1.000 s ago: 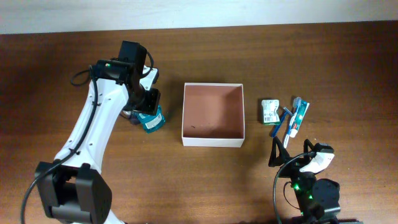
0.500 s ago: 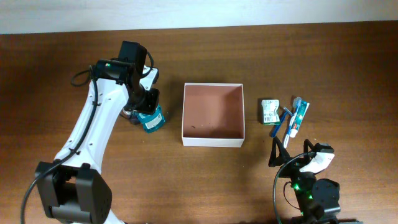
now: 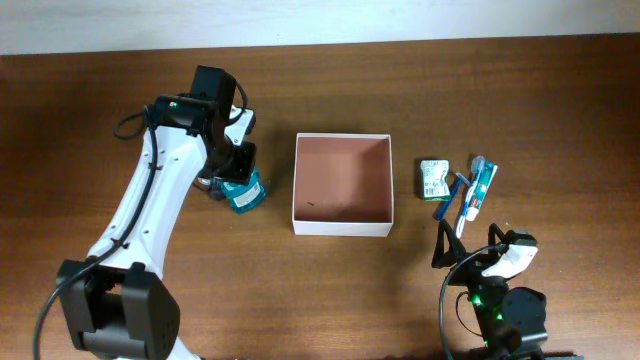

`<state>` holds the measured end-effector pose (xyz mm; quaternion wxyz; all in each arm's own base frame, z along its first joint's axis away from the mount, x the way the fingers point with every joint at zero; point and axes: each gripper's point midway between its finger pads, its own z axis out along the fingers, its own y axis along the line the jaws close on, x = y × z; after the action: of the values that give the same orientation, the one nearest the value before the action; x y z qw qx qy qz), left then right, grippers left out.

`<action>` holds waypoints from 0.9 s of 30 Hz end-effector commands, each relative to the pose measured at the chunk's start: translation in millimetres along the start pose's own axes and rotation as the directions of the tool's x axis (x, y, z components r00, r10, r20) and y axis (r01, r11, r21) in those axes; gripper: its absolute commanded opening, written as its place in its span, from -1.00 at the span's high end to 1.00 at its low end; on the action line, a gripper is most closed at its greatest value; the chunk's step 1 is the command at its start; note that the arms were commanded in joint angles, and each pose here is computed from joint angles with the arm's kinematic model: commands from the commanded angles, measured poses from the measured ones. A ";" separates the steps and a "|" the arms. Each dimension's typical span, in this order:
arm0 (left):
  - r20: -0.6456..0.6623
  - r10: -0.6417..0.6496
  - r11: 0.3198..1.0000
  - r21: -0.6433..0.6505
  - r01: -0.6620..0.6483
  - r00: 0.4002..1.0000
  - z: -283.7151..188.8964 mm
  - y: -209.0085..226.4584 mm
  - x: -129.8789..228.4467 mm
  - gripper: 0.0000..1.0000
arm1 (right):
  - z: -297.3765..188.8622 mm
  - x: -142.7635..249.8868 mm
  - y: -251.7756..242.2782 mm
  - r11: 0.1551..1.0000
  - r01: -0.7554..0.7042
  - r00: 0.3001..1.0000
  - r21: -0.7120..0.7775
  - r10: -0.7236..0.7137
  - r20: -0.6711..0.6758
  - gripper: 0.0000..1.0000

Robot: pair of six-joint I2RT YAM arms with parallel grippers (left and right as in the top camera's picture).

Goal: Pack container
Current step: 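Close the left gripper around the Listerine bottle cap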

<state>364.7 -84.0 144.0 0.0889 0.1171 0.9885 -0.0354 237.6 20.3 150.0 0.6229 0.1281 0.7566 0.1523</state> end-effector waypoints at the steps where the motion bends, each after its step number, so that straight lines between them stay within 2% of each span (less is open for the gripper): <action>1: 0.001 0.002 1.000 0.012 -0.002 1.000 0.6 -2.7 -3.0 0.11 | -0.1 0.1 -4.1 1.000 -0.002 1.000 0.018 0.002 0.007 -0.97; 12: -0.016 0.001 1.000 0.012 -0.001 1.000 4.2 -2.5 -0.7 0.13 | -0.1 0.1 -4.1 1.000 -0.002 1.000 0.018 0.002 0.007 -0.97; 16: -0.020 0.001 1.000 0.012 -0.001 1.000 5.4 -2.5 -0.3 0.32 | -0.1 0.1 -4.1 1.000 -0.002 1.000 0.018 0.002 0.007 -0.97; 21: -0.020 0.001 1.000 0.012 -0.001 1.000 5.4 -2.4 -0.3 0.32 | -0.1 0.1 -4.2 1.000 -0.002 1.000 0.018 0.002 0.007 -0.97; 24: -0.020 0.001 1.000 0.009 -0.001 1.000 5.4 -1.7 -0.5 0.41 | -0.1 0.1 -4.1 1.000 -0.002 1.000 0.018 0.002 0.007 -0.97; 27: -0.014 0.002 1.000 0.008 -0.002 1.000 3.8 -1.9 -2.1 0.61 | -0.1 0.1 -4.2 1.000 -0.002 1.000 0.018 0.002 0.007 -0.97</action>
<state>364.3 -82.8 142.9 0.0860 0.1168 0.9889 -0.0321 237.6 20.3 150.0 0.6229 0.1281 0.7566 0.1523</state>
